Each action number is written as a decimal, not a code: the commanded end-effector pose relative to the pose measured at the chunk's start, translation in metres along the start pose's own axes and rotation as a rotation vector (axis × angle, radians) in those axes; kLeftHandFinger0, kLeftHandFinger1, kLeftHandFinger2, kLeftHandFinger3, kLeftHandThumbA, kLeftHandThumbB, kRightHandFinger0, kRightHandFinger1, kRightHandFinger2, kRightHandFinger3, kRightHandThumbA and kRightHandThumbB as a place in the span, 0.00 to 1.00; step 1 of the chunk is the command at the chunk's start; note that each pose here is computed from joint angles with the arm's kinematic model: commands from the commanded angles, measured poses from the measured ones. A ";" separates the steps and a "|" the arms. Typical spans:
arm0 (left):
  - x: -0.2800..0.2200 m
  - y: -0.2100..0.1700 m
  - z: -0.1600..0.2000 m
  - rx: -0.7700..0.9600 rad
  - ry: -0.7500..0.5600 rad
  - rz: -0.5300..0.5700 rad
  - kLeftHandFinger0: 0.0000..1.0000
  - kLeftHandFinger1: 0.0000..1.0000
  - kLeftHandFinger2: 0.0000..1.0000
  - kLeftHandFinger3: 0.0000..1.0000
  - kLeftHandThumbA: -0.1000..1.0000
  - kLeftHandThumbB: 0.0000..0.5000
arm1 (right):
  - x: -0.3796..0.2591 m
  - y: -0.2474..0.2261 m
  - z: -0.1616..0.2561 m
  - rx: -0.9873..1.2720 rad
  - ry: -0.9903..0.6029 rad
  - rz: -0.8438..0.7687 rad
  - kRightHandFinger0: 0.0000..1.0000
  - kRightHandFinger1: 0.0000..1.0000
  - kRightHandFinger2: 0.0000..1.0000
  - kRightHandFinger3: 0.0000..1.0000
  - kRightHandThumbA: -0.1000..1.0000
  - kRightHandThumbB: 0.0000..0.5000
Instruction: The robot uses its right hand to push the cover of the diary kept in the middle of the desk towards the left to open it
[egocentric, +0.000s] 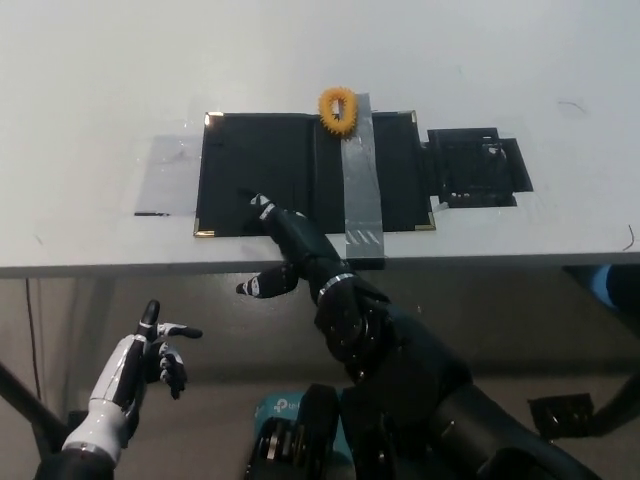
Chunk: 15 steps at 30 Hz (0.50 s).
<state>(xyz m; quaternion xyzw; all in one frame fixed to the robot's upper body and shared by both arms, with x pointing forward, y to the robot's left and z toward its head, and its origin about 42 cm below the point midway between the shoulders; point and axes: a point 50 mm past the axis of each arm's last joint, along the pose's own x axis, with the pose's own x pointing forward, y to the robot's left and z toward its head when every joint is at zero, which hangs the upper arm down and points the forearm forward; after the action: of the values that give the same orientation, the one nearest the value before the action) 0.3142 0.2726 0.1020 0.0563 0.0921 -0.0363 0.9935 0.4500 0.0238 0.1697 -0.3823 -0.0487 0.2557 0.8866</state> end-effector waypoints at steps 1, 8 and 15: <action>0.001 0.001 0.013 0.017 -0.053 -0.009 0.22 0.24 0.21 0.50 1.00 1.00 | -0.008 0.025 0.000 -0.028 0.033 0.171 0.72 0.78 0.74 1.00 1.00 0.77; -0.008 -0.002 0.000 -0.010 -0.030 0.014 0.23 0.26 0.21 0.52 1.00 1.00 | -0.021 -0.026 0.003 0.066 0.018 0.149 0.67 0.66 0.63 0.87 1.00 0.64; -0.013 0.002 -0.010 -0.039 -0.040 0.041 0.17 0.21 0.21 0.49 1.00 1.00 | -0.041 -0.114 0.027 0.523 -0.077 0.046 1.00 1.00 1.00 1.00 1.00 0.54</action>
<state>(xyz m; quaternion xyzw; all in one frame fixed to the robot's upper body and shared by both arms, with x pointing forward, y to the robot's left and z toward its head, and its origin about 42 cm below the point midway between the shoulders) 0.2986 0.2735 0.0880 0.0459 0.1121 -0.0268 0.9923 0.4487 -0.0219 0.2187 -0.2964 -0.0285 0.2656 0.9170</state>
